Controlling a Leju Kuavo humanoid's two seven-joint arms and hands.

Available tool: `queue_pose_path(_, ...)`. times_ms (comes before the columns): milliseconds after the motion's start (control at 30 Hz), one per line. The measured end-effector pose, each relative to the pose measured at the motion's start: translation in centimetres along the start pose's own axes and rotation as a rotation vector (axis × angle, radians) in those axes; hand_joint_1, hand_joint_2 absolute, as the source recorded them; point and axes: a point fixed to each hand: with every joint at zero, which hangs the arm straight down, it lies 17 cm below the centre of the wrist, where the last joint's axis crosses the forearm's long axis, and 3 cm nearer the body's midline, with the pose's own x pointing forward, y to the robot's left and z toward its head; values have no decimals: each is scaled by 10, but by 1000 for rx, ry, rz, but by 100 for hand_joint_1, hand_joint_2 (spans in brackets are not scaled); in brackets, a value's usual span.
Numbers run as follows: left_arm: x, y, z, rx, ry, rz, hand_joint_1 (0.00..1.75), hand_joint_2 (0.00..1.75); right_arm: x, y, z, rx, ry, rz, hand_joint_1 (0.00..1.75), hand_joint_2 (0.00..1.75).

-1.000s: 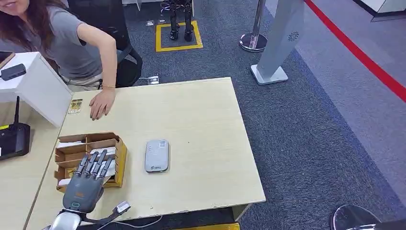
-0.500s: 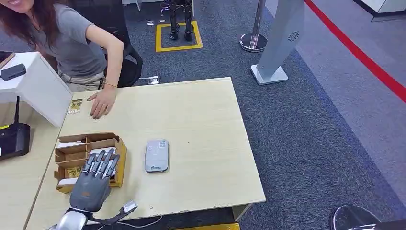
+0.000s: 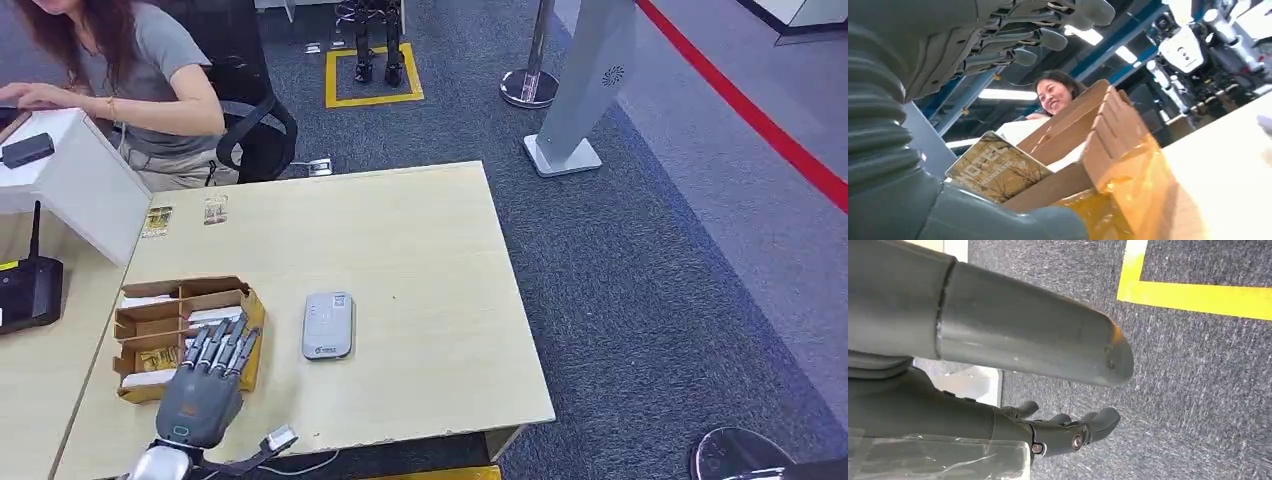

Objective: Pass the card to the sensor for recognition and then transmit it.

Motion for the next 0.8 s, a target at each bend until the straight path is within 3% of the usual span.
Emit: queue_pose_path(800,-2,-9,14,-47,53,5,0,175,-1,0,0,-3,2,-13,0,0)
